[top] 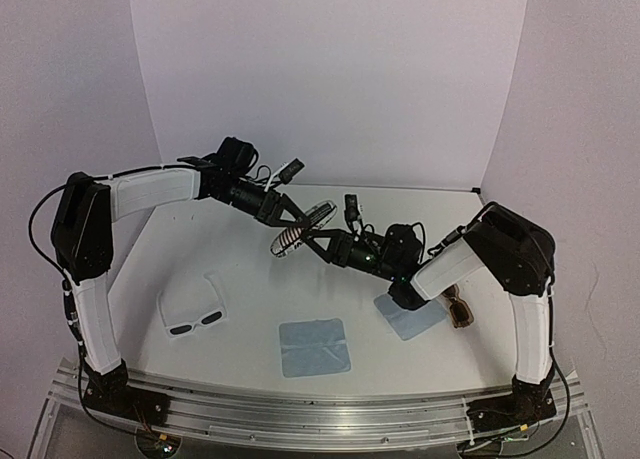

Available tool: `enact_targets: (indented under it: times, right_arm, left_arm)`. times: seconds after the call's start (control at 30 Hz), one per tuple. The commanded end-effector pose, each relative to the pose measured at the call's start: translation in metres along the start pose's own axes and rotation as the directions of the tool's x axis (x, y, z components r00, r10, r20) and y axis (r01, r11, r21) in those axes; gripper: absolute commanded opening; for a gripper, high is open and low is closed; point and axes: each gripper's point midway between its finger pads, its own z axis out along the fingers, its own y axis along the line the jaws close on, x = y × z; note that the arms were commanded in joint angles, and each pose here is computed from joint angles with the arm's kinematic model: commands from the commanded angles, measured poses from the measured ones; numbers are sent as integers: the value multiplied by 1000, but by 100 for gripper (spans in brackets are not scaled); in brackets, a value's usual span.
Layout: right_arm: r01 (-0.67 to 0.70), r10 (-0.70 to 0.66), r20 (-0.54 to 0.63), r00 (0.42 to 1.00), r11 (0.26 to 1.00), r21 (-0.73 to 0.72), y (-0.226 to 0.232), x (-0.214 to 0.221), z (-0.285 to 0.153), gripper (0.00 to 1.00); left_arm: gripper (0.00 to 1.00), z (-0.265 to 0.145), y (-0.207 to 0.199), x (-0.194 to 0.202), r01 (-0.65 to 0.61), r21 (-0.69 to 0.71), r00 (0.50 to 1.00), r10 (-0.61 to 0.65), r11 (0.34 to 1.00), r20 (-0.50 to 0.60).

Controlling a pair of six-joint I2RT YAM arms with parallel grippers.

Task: Organize the sunglasses
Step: Open the sunglasses case.

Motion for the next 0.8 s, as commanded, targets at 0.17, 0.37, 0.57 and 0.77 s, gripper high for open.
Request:
enact_targets:
  times: [0.17,0.37,0.57,0.77]
  right_arm:
    - [-17,3,140,990,995,98,-18,-17,-21,70]
    - [-75,42,179,983,981,179,-32,-22,-25,59]
    - [-131,89,151,985,945,299,-58,-10,-30,51]
    - [-192,148,144,978,908,372,-77,2,-34,49]
  left_arm:
    - [0,-19,-49,-24,-134,94,990,130,987,50]
    - [0,-15,-46,-15,-123,83,992,121,989,29]
    - [0,-15,-50,-15,-125,92,992,123,988,27]
    - [0,-17,-52,-14,-130,93,992,128,987,21]
